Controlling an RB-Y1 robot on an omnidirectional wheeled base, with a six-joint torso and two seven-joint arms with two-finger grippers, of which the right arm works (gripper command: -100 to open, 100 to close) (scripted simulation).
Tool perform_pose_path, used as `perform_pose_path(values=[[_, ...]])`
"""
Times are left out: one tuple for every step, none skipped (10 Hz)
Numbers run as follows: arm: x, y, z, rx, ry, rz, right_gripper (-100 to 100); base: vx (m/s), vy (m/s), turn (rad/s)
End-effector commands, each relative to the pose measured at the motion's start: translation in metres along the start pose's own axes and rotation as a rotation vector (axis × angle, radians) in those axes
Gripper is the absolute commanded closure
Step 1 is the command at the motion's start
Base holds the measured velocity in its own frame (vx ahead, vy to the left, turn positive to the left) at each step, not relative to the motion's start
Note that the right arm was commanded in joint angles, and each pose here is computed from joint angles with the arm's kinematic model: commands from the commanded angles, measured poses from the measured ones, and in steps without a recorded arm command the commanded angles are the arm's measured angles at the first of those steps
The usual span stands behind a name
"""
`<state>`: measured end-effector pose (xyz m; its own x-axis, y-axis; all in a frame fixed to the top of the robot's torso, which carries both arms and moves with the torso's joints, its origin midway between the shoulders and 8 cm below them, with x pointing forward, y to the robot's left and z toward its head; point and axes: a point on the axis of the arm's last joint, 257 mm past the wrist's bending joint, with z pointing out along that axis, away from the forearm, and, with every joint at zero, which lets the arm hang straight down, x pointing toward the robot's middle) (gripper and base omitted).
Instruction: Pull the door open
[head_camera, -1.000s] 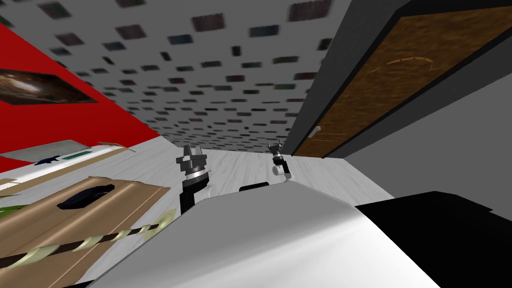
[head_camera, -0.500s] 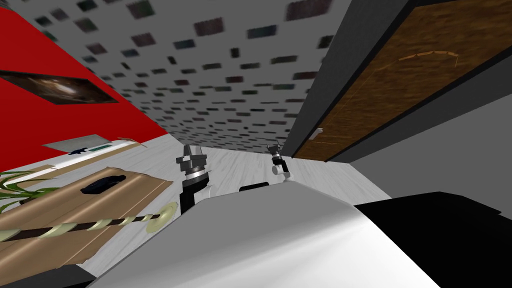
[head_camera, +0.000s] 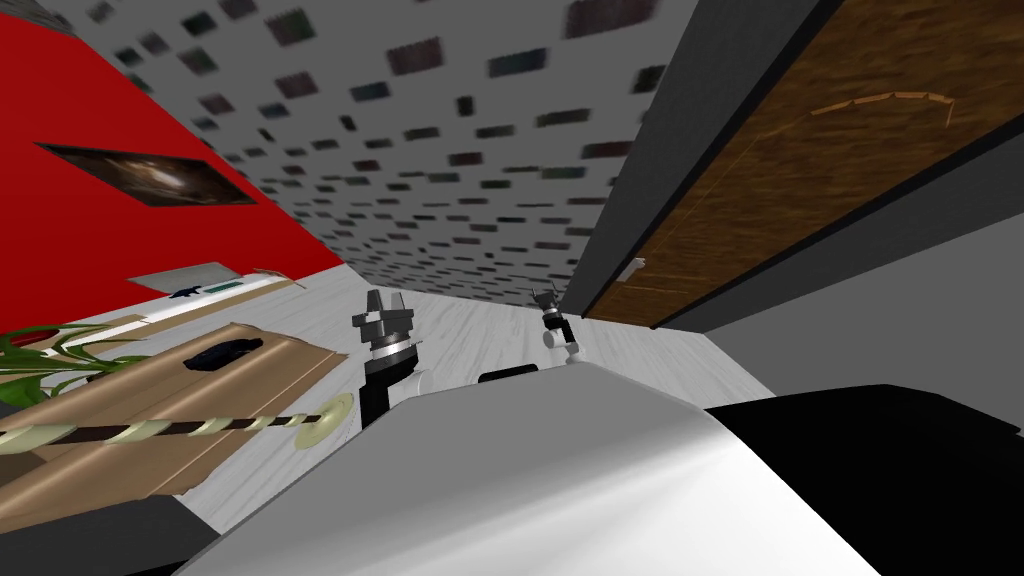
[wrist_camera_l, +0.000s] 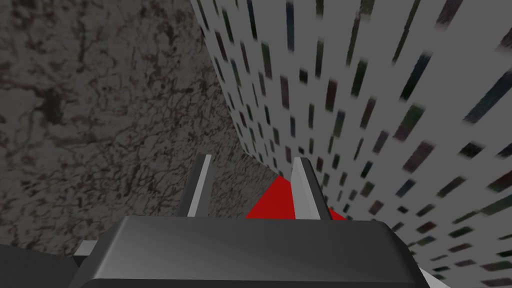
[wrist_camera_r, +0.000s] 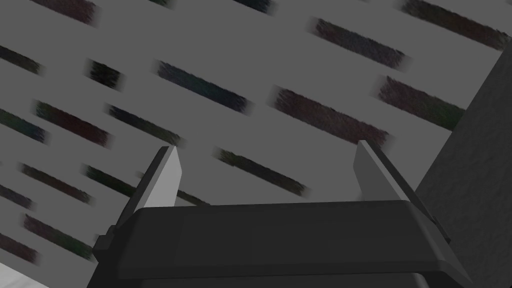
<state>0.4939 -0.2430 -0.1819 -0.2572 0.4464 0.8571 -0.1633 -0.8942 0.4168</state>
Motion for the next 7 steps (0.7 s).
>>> perform_pose_path(values=[[-0.006,-0.002,0.0006,0.009,-0.01,0.019,-100,-0.019,-0.167,0.069],[-0.009,-0.005,0.0013,0.015,-0.017,0.033,-100,-0.035,-0.182,0.057],[-0.011,-0.006,0.0018,0.019,-0.022,0.042,-100,-0.052,-0.195,0.035],[-0.013,-0.008,0.0023,0.024,-0.027,0.051,-100,-0.069,-0.165,0.019],[-0.017,-0.01,0.003,0.03,-0.034,0.064,-100,-0.075,-0.176,0.024],[-0.019,-0.011,0.0035,0.033,-0.039,0.073,-100,-0.053,-0.203,0.024],[-0.022,-0.013,0.0042,0.039,-0.046,0.085,-100,-0.045,-0.201,0.028]])
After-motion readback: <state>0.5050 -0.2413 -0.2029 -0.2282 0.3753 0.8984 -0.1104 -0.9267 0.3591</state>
